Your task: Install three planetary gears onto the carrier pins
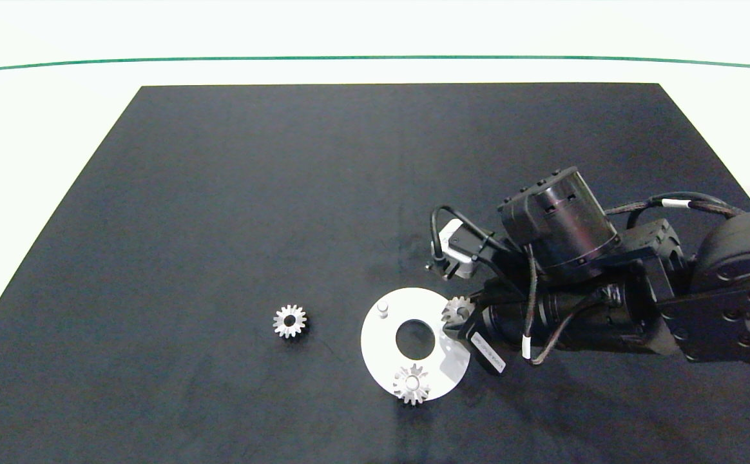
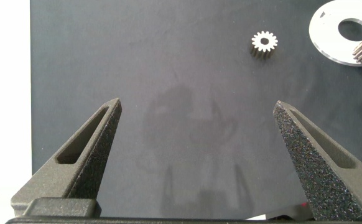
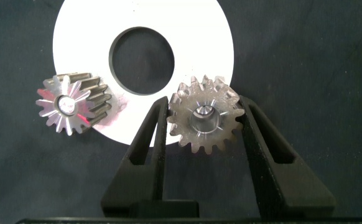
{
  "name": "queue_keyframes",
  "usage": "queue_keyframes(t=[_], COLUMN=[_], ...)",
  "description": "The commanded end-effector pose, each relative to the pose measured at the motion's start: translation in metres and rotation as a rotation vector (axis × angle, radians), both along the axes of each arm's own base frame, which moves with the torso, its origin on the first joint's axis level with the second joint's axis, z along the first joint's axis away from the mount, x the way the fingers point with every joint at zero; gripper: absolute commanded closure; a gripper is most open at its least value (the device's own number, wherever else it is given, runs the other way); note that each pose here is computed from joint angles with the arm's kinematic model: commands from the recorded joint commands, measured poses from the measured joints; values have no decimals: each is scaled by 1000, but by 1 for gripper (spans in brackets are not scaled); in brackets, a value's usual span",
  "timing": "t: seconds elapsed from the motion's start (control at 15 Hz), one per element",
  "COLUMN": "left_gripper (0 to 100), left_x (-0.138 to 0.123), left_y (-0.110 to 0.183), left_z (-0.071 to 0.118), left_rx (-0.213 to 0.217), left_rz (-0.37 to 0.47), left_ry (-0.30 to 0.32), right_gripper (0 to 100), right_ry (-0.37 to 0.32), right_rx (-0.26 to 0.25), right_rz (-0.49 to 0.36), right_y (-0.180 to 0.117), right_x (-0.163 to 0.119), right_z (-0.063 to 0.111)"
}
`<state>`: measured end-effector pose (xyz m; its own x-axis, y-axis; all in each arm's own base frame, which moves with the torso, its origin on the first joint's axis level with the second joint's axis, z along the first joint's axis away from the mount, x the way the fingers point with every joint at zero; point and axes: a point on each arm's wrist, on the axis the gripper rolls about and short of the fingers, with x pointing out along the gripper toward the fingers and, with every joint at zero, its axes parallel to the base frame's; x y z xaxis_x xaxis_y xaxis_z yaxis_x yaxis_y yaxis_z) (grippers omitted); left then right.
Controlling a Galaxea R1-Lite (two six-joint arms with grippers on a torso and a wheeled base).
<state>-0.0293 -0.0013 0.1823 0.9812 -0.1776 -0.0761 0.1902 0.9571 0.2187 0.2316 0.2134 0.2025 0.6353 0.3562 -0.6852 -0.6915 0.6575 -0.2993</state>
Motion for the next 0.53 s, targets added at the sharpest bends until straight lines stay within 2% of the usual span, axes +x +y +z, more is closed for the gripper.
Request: queue_keyframes(t=[0.07,0.53], left_gripper=[0,0], left_x=[0,0], left_y=[0,0], left_z=[0,0], left_rx=[-1,-1], left_rz=[-1,-1], left_ry=[0,0], right_gripper=[90,90], right_ry=[7,14], right_rx=[-8,-11], right_rz=[-2,-9], right_y=[1,0], right_x=[1,4], right_z=[-3,-5])
